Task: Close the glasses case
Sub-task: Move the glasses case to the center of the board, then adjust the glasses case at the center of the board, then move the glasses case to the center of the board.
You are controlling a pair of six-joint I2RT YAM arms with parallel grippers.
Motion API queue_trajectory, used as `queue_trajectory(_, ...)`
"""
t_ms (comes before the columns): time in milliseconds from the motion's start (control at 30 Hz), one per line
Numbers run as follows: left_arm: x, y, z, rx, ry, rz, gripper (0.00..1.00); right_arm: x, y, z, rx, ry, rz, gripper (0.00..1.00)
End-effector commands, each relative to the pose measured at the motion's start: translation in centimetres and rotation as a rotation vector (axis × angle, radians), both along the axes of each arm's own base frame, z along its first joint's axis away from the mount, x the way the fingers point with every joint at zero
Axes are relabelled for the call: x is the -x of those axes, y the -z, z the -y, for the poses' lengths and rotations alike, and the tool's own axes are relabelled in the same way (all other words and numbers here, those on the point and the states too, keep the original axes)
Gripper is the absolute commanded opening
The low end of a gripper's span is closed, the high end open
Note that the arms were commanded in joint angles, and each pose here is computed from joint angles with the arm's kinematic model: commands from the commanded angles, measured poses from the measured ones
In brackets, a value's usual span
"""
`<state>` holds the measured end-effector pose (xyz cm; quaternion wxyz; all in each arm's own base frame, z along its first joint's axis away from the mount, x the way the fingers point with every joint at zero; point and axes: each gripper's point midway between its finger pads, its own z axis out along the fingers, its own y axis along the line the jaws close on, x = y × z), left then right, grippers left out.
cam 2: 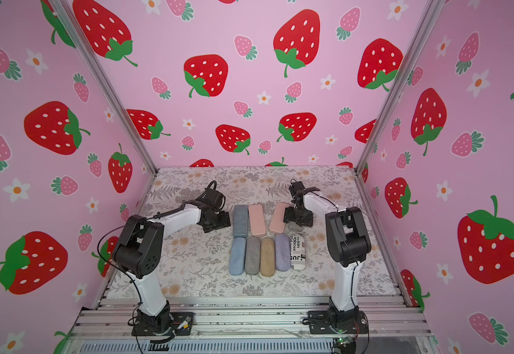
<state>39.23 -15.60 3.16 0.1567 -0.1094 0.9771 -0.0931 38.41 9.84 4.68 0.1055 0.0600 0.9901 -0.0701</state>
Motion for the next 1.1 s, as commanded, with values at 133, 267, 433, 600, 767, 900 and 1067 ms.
queue_trajectory(133,-1.9,-0.4,0.2,0.004,0.008,0.004,0.69,1.3,-5.4,1.0,0.009,0.000,0.090,0.84)
queue_trajectory(267,-2.3,-0.2,0.5,0.013,0.011,-0.001,0.50,1.1,-6.3,2.1,0.032,0.021,0.126,0.65)
queue_trajectory(433,-2.2,0.2,0.6,0.018,0.017,-0.008,0.28,0.0,-5.8,4.2,0.044,0.092,0.153,0.19)
queue_trajectory(600,-2.2,0.6,0.7,0.017,0.022,-0.021,0.24,-1.2,-4.0,6.6,0.034,0.183,0.125,0.15)
queue_trajectory(767,-2.3,1.0,1.4,0.022,0.036,-0.033,0.23,-3.4,-2.1,7.1,-0.001,0.201,0.106,0.15)
queue_trajectory(900,-2.2,1.4,2.1,0.016,0.050,-0.045,0.23,-4.6,-0.5,6.4,-0.031,0.182,0.102,0.15)
queue_trajectory(1067,-2.1,2.0,2.6,0.013,0.060,-0.058,0.23,-5.4,0.5,5.3,-0.086,0.156,0.106,0.15)
